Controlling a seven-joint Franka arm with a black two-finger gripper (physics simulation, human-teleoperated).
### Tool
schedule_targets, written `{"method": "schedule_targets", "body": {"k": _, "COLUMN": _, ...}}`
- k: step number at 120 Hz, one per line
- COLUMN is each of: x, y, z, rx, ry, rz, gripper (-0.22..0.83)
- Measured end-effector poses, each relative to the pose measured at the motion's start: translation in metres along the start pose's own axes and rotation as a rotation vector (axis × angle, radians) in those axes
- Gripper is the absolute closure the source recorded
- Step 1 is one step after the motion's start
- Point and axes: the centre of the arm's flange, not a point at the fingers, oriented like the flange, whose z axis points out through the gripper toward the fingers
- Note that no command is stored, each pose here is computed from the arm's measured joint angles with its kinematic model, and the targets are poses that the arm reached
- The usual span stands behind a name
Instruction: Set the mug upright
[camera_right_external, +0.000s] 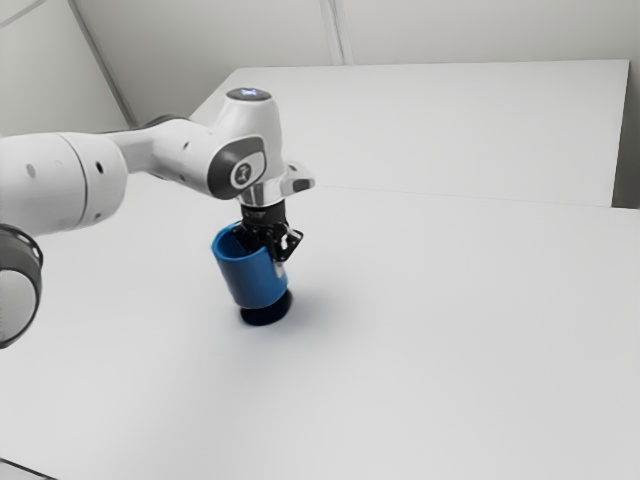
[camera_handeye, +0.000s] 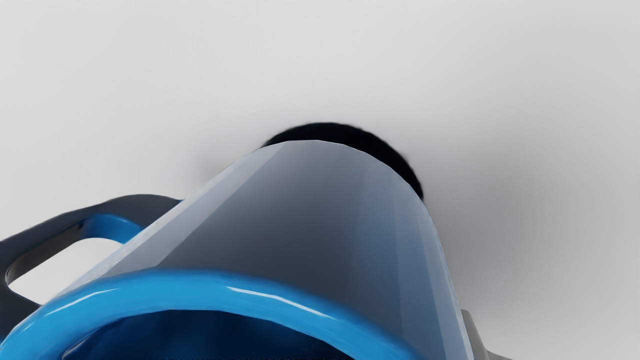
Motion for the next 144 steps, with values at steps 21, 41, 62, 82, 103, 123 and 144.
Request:
{"method": "schedule_targets", "body": {"k": 21, "x": 0.009, "y": 0.011, "z": 0.010, "rx": -0.012, "ry": 0.023, "rz": -0.024, "gripper": 0.77}}
{"method": "schedule_targets", "body": {"k": 41, "x": 0.014, "y": 0.012, "z": 0.019, "rx": -0.027, "ry": 0.033, "rz": -0.056, "gripper": 0.77}}
{"method": "schedule_targets", "body": {"k": 62, "x": 0.017, "y": 0.011, "z": 0.025, "rx": -0.038, "ry": 0.044, "rz": -0.084, "gripper": 0.76}}
{"method": "schedule_targets", "body": {"k": 82, "x": 0.018, "y": 0.013, "z": 0.025, "rx": -0.053, "ry": 0.051, "rz": -0.096, "gripper": 0.56}}
{"method": "schedule_targets", "body": {"k": 103, "x": 0.018, "y": 0.011, "z": 0.015, "rx": -0.069, "ry": 0.065, "rz": -0.104, "gripper": 0.26}}
{"method": "schedule_targets", "body": {"k": 123, "x": 0.012, "y": 0.004, "z": -0.019, "rx": -0.088, "ry": 0.116, "rz": -0.110, "gripper": 0.13}}
{"method": "schedule_targets", "body": {"k": 144, "x": 0.008, "y": -0.009, "z": -0.062, "rx": -0.114, "ry": 0.172, "rz": -0.116, "gripper": 0.07}}
